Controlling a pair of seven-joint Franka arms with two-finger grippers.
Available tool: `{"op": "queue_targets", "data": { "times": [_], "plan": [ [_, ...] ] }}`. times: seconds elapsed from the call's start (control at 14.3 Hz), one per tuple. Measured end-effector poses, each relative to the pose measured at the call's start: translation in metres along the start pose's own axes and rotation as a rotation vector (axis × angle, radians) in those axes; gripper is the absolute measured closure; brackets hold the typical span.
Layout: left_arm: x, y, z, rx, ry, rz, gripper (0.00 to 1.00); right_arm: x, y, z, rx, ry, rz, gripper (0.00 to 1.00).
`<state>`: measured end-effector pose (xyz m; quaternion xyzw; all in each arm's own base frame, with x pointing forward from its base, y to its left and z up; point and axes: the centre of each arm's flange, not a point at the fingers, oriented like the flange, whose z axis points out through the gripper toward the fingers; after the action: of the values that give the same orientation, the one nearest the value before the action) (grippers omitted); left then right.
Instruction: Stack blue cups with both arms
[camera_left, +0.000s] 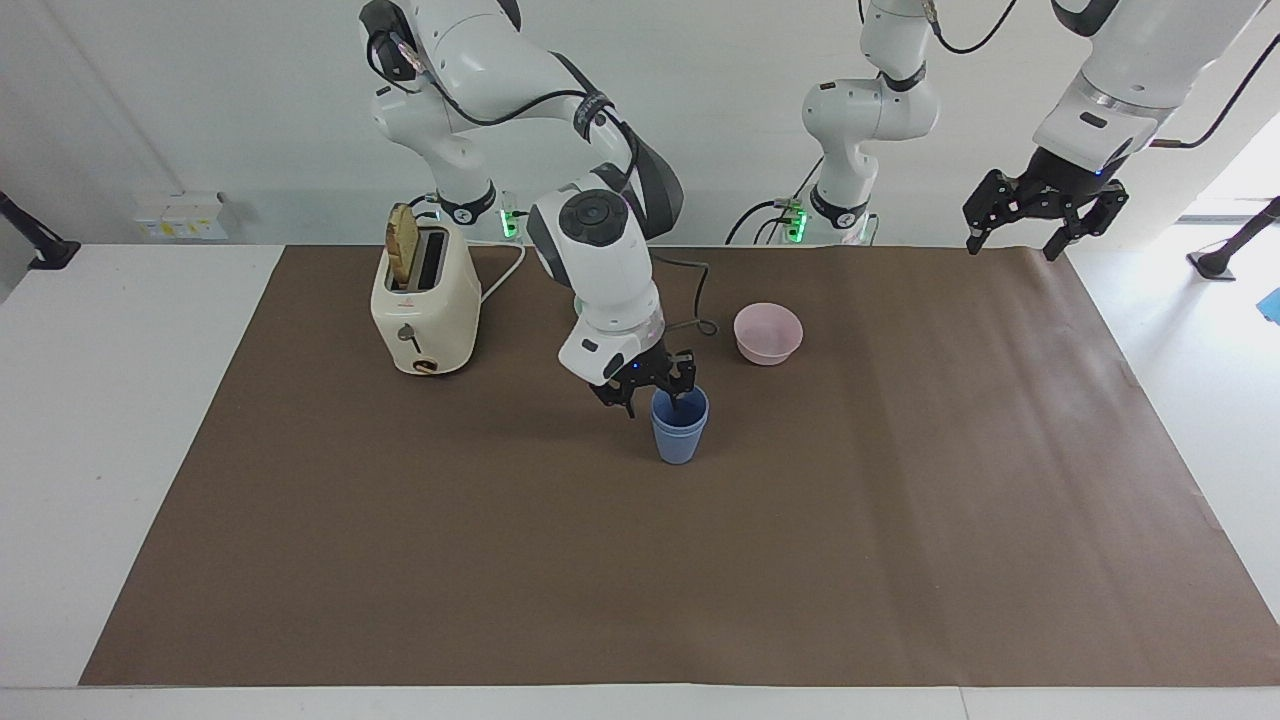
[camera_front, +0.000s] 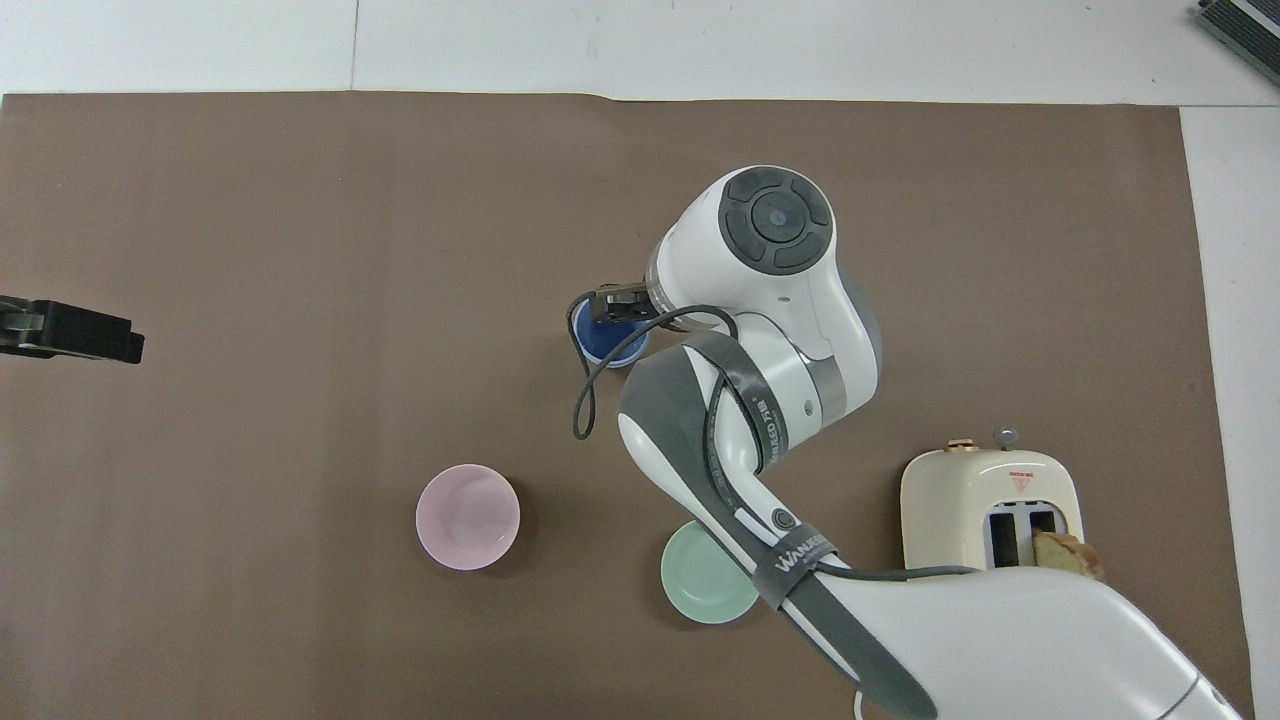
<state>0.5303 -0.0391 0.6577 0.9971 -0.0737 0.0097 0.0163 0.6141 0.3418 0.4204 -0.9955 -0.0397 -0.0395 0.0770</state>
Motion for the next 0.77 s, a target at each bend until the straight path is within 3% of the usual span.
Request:
{"op": "queue_targets", "data": {
  "times": [0.28, 0.77],
  "plan": [
    [0.000, 0.000, 0.000, 0.000, 0.000, 0.000, 0.00, 0.010, 0.025, -0.014, -0.017, 0.010, 0.035, 0.00],
    [0.000, 0.000, 0.000, 0.000, 0.000, 0.000, 0.00, 0.020, 0.103, -0.098, -0.058, 0.040, 0.117, 0.00]
  ]
}}
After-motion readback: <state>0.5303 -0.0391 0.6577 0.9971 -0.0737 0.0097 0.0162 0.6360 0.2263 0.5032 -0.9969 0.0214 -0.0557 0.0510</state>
